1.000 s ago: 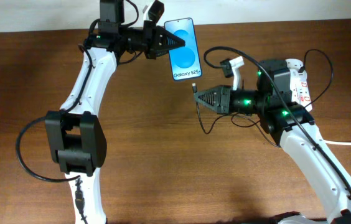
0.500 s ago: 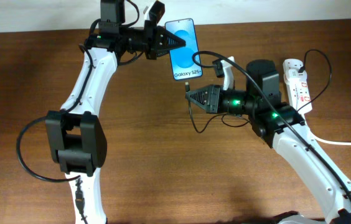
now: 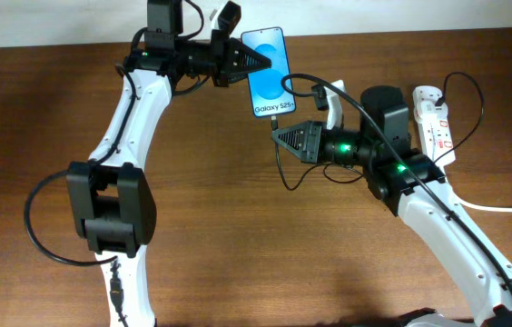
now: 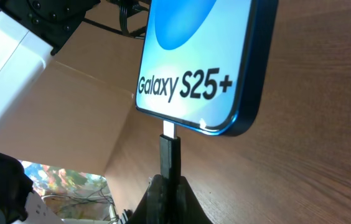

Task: Plug charger to phone and switch on socket
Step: 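Move the plug under the phone's bottom port, then push the plug upward into the phone's charging port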

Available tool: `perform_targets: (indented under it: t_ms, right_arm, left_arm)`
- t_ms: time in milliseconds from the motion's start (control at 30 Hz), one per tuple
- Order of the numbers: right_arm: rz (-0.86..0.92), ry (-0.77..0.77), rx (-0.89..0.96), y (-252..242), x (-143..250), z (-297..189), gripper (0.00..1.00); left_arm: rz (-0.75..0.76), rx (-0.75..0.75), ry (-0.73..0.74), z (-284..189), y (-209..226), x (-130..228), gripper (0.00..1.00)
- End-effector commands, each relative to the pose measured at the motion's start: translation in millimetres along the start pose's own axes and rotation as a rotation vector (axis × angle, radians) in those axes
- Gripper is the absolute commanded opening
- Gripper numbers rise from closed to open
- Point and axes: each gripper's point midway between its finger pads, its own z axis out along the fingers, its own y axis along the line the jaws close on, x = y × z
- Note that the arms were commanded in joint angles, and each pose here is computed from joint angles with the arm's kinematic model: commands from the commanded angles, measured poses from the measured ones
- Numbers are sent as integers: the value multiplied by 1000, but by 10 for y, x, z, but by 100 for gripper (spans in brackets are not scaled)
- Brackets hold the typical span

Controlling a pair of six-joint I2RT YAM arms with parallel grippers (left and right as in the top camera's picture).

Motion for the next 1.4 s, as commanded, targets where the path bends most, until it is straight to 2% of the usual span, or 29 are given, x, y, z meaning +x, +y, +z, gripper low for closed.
perform_targets:
  t_ms: [0,1367]
  right_arm:
    - [-5,-21,30,-56,-39,12,4]
    - [-25,-53,39,-59,-114,6,4]
  left_arm:
    - [90,36,33,15,-394,73,0]
    - [91,36,33,15,-394,73,0]
